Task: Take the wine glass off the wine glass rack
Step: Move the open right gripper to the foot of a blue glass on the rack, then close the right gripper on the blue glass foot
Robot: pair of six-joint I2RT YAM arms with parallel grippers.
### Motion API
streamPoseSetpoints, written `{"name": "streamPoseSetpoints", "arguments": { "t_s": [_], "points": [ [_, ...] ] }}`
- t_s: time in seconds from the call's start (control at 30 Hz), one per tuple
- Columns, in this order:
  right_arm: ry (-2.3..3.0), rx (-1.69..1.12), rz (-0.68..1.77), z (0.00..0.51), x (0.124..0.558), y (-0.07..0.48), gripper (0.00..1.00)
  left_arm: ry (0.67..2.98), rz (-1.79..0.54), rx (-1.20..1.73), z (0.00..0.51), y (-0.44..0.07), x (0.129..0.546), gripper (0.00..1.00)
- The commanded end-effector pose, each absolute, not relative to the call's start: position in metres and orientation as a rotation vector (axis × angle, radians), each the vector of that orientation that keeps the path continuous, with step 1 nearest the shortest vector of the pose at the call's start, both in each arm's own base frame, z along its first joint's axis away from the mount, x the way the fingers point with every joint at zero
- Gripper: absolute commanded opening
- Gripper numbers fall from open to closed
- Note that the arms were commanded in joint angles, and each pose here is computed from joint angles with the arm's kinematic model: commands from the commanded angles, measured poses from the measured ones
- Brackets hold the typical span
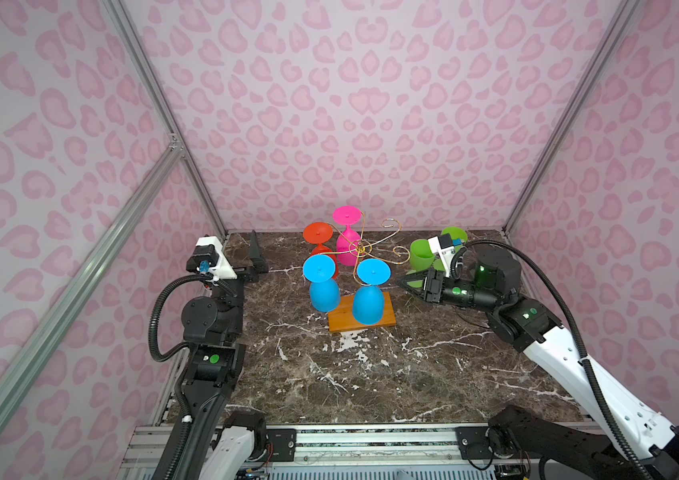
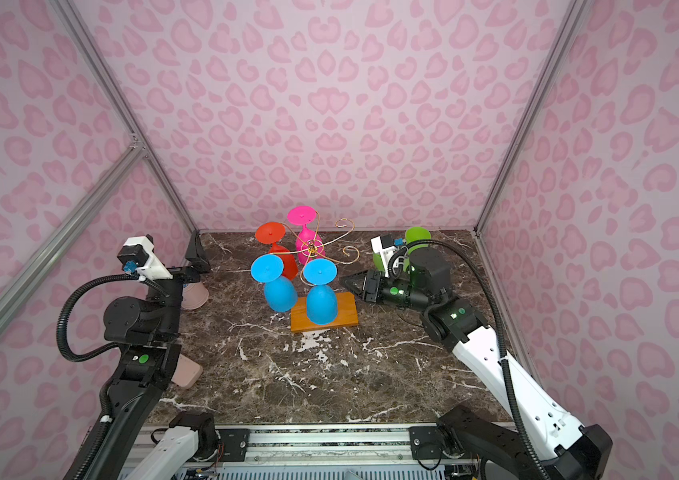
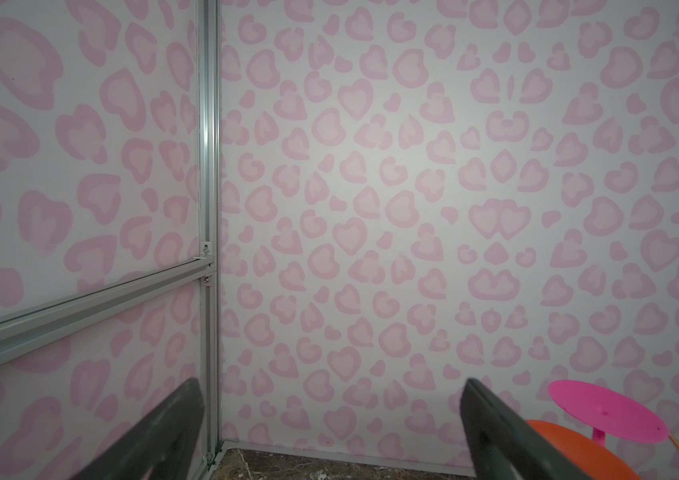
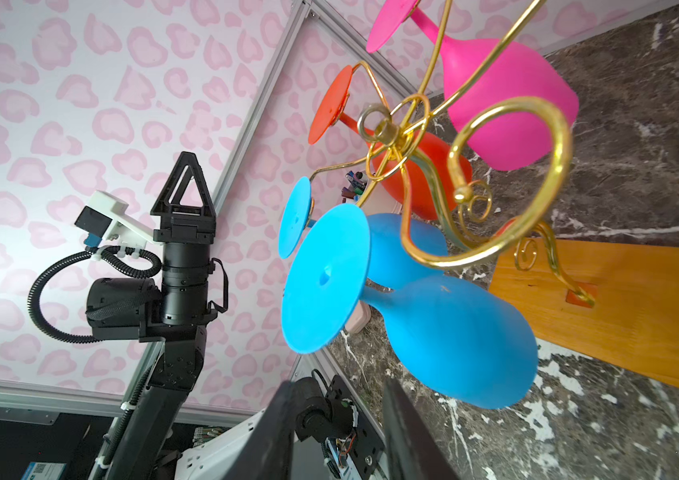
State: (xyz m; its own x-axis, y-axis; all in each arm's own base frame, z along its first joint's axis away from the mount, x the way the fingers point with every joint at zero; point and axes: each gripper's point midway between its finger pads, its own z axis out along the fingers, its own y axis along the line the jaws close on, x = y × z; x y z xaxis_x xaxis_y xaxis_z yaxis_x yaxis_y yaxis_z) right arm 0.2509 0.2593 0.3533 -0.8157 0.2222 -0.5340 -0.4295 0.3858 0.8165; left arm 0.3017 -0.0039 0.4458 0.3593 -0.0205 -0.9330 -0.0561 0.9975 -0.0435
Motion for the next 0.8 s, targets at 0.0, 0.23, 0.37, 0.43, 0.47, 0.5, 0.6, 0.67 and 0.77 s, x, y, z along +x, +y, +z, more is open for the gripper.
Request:
{"name": "streamPoseSetpoints", "arguments": {
  "t_s": [0.0, 0.23, 0.37, 0.43, 0.47, 0.5, 0.6, 0.67, 0.77],
  "points": [
    [2.005, -0.152, 1.503, 0.365, 0.257, 0.265, 0.36, 1.179, 0.017, -0.070, 0.451, -0.004, 0.298, 0.97],
    [1.992, -0.134, 1.526, 0.367, 0.265, 0.272, 0.35, 1.177, 0.019, -0.072, 0.452, -0.004, 0.298, 0.97],
    [1.994, -0.128, 1.528, 0.365, 0.270, 0.275, 0.34, 1.177, 0.017, -0.070, 0.452, -0.004, 0.298, 0.97],
    [1.997, -0.125, 1.535, 0.364, 0.271, 0.276, 0.34, 1.176, 0.018, -0.069, 0.452, -0.004, 0.297, 0.97],
    [1.996, -0.123, 1.541, 0.364, 0.271, 0.277, 0.33, 1.177, 0.019, -0.068, 0.452, -0.004, 0.298, 0.97],
    [1.998, -0.122, 1.544, 0.363, 0.272, 0.278, 0.33, 1.177, 0.020, -0.068, 0.452, -0.004, 0.297, 0.97],
    [1.997, -0.120, 1.547, 0.363, 0.273, 0.280, 0.32, 1.176, 0.019, -0.069, 0.452, -0.004, 0.297, 0.97],
    [1.995, -0.118, 1.556, 0.363, 0.274, 0.282, 0.31, 1.176, 0.020, -0.070, 0.452, -0.004, 0.297, 0.97],
    [2.000, -0.118, 1.562, 0.361, 0.275, 0.286, 0.29, 1.177, 0.020, -0.070, 0.452, -0.004, 0.297, 0.97]
  ]
}}
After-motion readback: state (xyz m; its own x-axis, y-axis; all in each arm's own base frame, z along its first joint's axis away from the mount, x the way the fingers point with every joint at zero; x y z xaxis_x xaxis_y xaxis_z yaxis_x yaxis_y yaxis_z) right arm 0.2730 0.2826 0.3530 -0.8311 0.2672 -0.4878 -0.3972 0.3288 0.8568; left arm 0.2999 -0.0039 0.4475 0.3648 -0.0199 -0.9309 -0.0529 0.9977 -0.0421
